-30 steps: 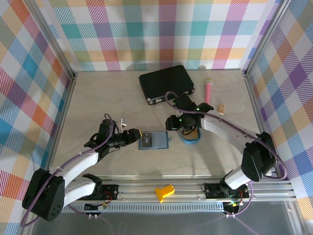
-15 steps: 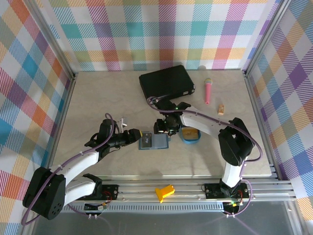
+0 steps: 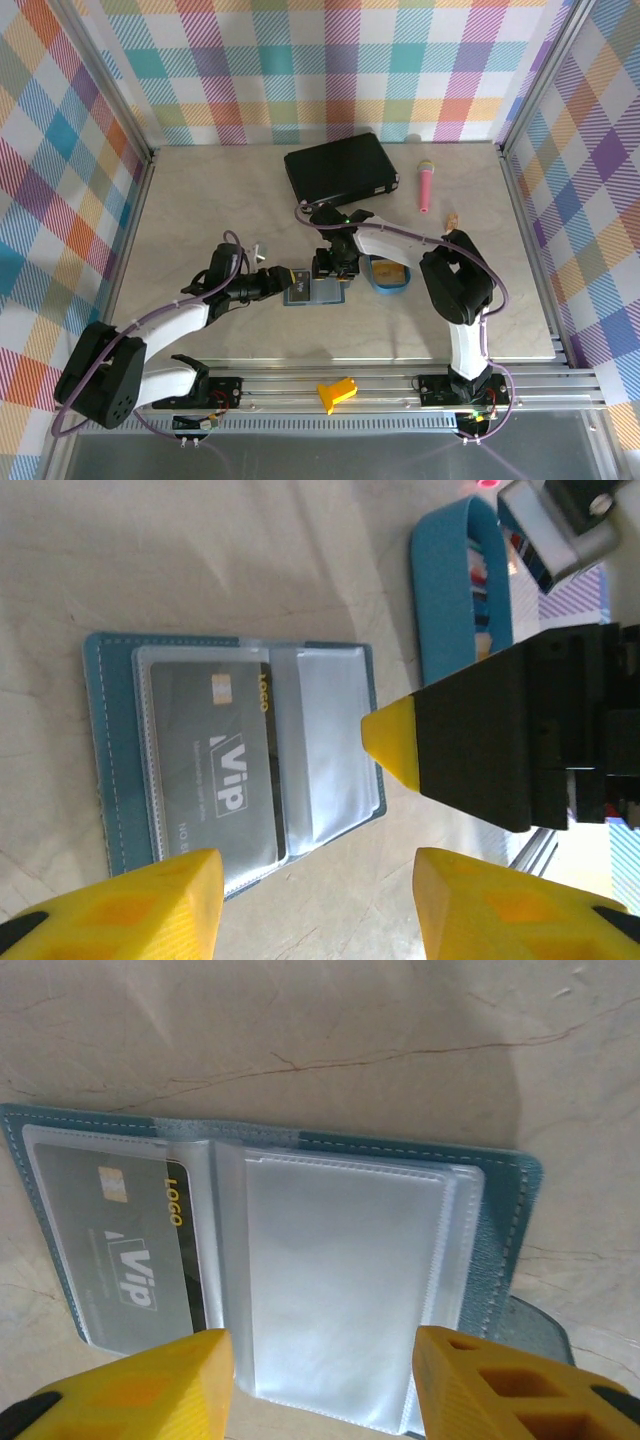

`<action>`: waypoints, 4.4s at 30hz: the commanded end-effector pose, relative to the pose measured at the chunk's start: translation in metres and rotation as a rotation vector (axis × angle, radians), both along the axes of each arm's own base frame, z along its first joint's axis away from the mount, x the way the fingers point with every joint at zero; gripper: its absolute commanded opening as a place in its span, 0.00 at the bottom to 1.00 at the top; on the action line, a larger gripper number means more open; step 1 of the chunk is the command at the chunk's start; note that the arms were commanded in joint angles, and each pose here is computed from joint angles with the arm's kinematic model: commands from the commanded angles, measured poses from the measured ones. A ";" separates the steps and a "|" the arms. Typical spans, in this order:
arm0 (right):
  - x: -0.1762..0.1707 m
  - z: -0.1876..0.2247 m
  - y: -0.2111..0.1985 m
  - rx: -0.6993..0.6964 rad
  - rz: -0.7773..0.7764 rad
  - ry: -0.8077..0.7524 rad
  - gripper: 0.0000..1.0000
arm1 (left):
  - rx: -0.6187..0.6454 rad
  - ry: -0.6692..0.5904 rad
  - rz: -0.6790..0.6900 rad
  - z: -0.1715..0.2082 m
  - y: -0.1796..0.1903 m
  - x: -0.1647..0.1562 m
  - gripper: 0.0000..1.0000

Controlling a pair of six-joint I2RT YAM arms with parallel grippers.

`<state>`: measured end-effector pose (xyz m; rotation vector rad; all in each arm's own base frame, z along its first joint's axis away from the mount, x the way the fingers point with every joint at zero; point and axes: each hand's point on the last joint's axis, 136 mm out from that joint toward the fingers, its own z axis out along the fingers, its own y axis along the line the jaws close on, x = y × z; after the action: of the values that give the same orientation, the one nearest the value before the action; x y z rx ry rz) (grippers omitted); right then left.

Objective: Put the credit cards into the card holder

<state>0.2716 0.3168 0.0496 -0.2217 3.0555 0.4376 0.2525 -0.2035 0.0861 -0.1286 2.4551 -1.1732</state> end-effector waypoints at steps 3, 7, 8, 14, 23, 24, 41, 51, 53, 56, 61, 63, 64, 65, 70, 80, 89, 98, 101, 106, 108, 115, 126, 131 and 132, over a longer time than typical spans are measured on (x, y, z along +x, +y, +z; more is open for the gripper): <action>-0.003 0.000 0.006 -0.011 0.042 0.018 0.51 | 0.001 -0.015 -0.031 -0.001 -0.007 0.002 0.52; -0.002 -0.007 0.005 -0.033 0.052 0.026 0.51 | 0.015 0.020 -0.023 -0.010 -0.007 0.003 0.50; -0.001 -0.008 0.006 -0.034 0.056 0.026 0.51 | 0.017 0.021 -0.020 -0.011 -0.007 0.004 0.50; -0.003 -0.012 0.007 -0.029 0.051 0.044 0.51 | 0.027 0.029 -0.008 -0.014 -0.005 0.004 0.50; -0.009 -0.023 0.005 -0.034 0.033 0.080 0.51 | 0.035 0.051 -0.015 -0.027 -0.004 0.000 0.50; -0.010 -0.024 0.006 -0.029 0.030 0.083 0.51 | 0.035 0.051 -0.017 -0.028 -0.004 0.001 0.50; -0.018 -0.030 0.013 0.019 0.016 0.130 0.52 | 0.025 0.077 -0.010 -0.039 -0.005 -0.001 0.49; -0.018 -0.031 0.021 0.067 -0.001 0.147 0.52 | 0.017 0.072 -0.011 -0.037 -0.005 -0.003 0.49; -0.018 -0.030 0.024 0.079 -0.006 0.149 0.52 | 0.020 0.068 -0.003 -0.036 -0.004 -0.003 0.48; -0.017 -0.029 0.027 0.088 -0.006 0.148 0.52 | 0.028 0.067 0.000 -0.035 -0.002 -0.005 0.48; -0.014 -0.028 0.031 0.119 -0.010 0.148 0.51 | 0.049 0.071 0.002 -0.035 0.001 -0.005 0.47; -0.013 -0.026 0.033 0.130 -0.010 0.148 0.51 | 0.052 0.065 0.004 -0.033 0.001 -0.005 0.47; -0.013 -0.024 0.034 0.135 -0.010 0.145 0.51 | 0.053 0.062 0.002 -0.032 0.001 -0.005 0.46; -0.012 -0.022 0.034 0.140 -0.011 0.142 0.51 | 0.055 0.061 0.004 -0.031 0.002 -0.004 0.46; -0.010 -0.015 0.039 0.172 -0.012 0.139 0.51 | 0.064 0.058 -0.002 -0.028 0.002 -0.004 0.46; -0.011 -0.008 0.052 0.244 -0.008 0.157 0.50 | 0.052 0.038 0.019 -0.017 0.005 -0.007 0.46; -0.012 -0.007 0.060 0.279 -0.003 0.178 0.49 | 0.038 0.041 0.021 -0.012 0.006 -0.010 0.46; -0.013 -0.007 0.064 0.299 -0.001 0.196 0.49 | 0.027 0.027 0.018 -0.004 0.007 -0.015 0.46; -0.013 -0.007 0.065 0.301 0.000 0.197 0.49 | 0.028 0.020 0.020 -0.003 0.009 -0.018 0.46; -0.012 -0.007 0.067 0.308 0.002 0.202 0.48 | 0.028 0.012 0.025 -0.001 0.011 -0.020 0.46; -0.012 -0.006 0.069 0.314 0.004 0.202 0.48 | 0.028 0.014 0.023 -0.002 0.010 -0.020 0.46; -0.013 -0.005 0.069 0.318 0.003 0.205 0.48 | 0.019 0.005 0.019 0.002 0.009 -0.018 0.46; -0.013 -0.004 0.075 0.342 0.004 0.216 0.48 | -0.020 -0.012 0.019 0.008 0.002 -0.017 0.46; -0.011 -0.002 0.077 0.350 0.006 0.215 0.48 | -0.026 -0.008 0.011 0.005 -0.002 -0.021 0.46; -0.011 -0.002 0.078 0.353 0.007 0.214 0.48 | -0.026 -0.006 0.011 0.005 -0.002 -0.021 0.46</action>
<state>0.2583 0.3874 0.0458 -0.1815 3.1055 1.0055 0.2333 -0.2025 0.0891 -0.1567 2.4486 -1.1780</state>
